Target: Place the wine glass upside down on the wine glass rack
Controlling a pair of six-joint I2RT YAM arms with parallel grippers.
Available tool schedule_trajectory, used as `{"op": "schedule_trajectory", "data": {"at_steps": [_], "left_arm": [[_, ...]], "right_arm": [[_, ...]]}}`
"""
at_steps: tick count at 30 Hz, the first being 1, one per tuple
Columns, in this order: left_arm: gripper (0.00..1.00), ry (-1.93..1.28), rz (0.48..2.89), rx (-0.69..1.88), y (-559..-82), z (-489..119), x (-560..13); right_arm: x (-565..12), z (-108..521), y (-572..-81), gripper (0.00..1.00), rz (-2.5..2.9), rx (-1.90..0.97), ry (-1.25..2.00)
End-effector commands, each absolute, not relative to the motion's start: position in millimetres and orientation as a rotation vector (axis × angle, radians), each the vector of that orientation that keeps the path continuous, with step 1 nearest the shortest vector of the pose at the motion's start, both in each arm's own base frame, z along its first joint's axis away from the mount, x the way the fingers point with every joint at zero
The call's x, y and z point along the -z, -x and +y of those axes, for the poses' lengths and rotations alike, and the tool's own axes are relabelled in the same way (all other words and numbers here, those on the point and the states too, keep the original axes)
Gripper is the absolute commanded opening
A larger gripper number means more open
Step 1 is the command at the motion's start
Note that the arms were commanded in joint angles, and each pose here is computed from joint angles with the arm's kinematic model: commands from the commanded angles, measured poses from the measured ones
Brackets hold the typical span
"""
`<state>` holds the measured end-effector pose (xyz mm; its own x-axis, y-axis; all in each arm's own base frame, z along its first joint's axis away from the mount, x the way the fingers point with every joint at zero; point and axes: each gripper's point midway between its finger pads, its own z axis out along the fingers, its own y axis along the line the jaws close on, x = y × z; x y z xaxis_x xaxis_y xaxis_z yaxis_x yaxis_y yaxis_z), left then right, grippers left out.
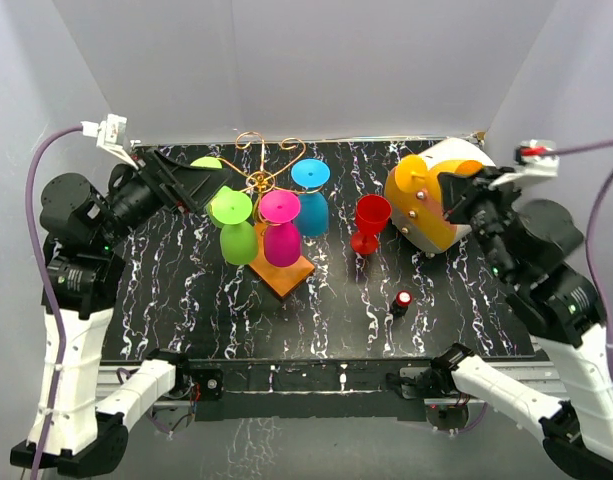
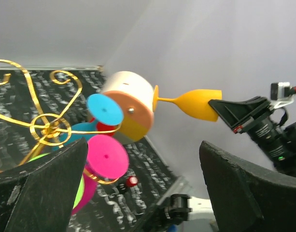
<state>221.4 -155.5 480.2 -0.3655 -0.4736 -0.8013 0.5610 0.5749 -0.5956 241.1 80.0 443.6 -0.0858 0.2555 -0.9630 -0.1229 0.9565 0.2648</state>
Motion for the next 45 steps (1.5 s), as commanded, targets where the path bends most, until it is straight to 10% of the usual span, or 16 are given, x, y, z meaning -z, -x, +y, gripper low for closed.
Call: {"op": "schedule_trajectory", "data": {"at_steps": [1, 45], "left_arm": [[0.98, -0.102, 1.487, 1.378, -216.6, -180.0, -519.5], [0.89, 0.115, 1.049, 1.778, -227.5, -353.2, -546.6]], "right_arm": [[-528.7, 82.8, -220.9, 0.00, 1.233, -0.524, -0.120], [-551.9, 142.8, -167.7, 0.00, 0.838, -1.142, 0.014]]}}
